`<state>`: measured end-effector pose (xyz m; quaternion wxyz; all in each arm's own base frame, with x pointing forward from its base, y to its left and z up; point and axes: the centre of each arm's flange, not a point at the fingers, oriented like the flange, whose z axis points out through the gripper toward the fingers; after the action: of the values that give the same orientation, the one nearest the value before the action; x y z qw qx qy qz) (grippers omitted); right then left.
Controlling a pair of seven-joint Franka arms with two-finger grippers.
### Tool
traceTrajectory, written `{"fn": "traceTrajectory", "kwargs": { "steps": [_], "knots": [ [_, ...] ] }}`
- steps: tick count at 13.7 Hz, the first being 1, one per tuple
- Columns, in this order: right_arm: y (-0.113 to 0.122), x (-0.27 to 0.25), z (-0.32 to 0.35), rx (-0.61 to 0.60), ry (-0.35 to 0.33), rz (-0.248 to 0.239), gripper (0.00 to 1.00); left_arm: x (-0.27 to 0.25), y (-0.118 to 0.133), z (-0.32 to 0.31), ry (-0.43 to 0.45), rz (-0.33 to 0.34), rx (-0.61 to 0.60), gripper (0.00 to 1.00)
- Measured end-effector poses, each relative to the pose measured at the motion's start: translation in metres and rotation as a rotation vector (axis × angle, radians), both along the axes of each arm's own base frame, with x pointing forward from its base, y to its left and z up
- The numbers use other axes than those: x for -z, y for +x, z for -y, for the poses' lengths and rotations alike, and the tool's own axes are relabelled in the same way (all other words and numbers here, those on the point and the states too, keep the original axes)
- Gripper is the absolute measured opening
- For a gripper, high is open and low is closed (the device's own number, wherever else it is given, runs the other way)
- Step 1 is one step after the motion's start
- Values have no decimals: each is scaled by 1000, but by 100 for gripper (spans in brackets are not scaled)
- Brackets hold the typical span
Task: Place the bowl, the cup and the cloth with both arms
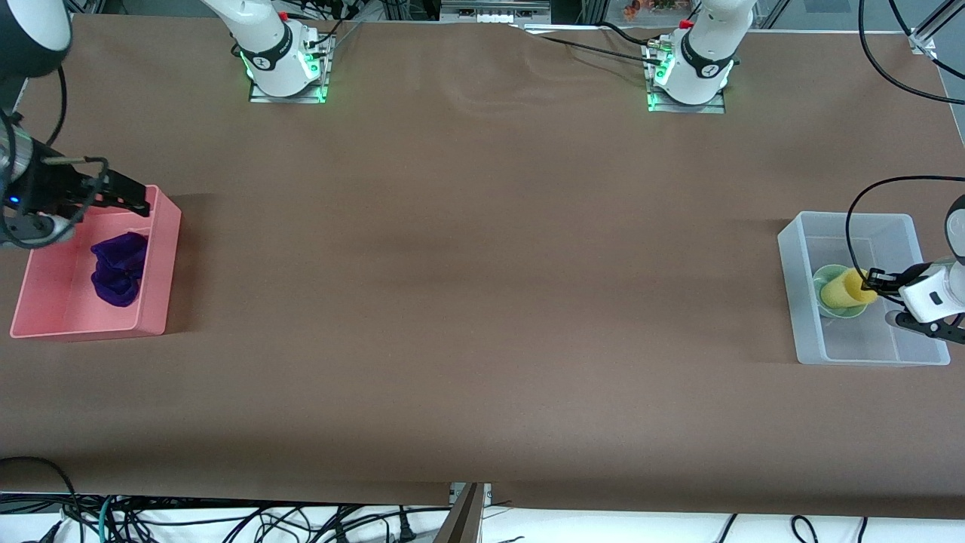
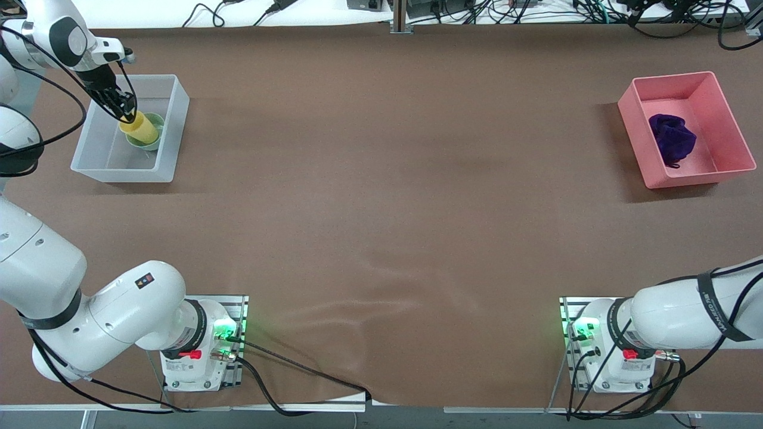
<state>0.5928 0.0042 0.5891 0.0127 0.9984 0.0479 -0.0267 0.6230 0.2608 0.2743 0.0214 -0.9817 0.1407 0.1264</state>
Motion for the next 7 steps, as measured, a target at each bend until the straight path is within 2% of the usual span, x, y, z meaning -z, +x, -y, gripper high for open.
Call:
{"fn": "traceTrajectory", "kwargs": {
  "steps": [2, 5, 6, 7],
  "knots": [
    [-6, -14, 13, 23, -3, 24, 100, -24, 2, 9, 3, -16, 7, 62],
    [-9, -20, 22, 40, -16, 37, 100, -96, 7, 58, -36, -22, 31, 93],
    [-9, -18, 21, 56, -17, 32, 100, -126, 7, 79, -67, -20, 37, 100],
    [-10, -16, 21, 82, -18, 24, 100, -156, 7, 102, -91, -17, 54, 100]
  ]
}}
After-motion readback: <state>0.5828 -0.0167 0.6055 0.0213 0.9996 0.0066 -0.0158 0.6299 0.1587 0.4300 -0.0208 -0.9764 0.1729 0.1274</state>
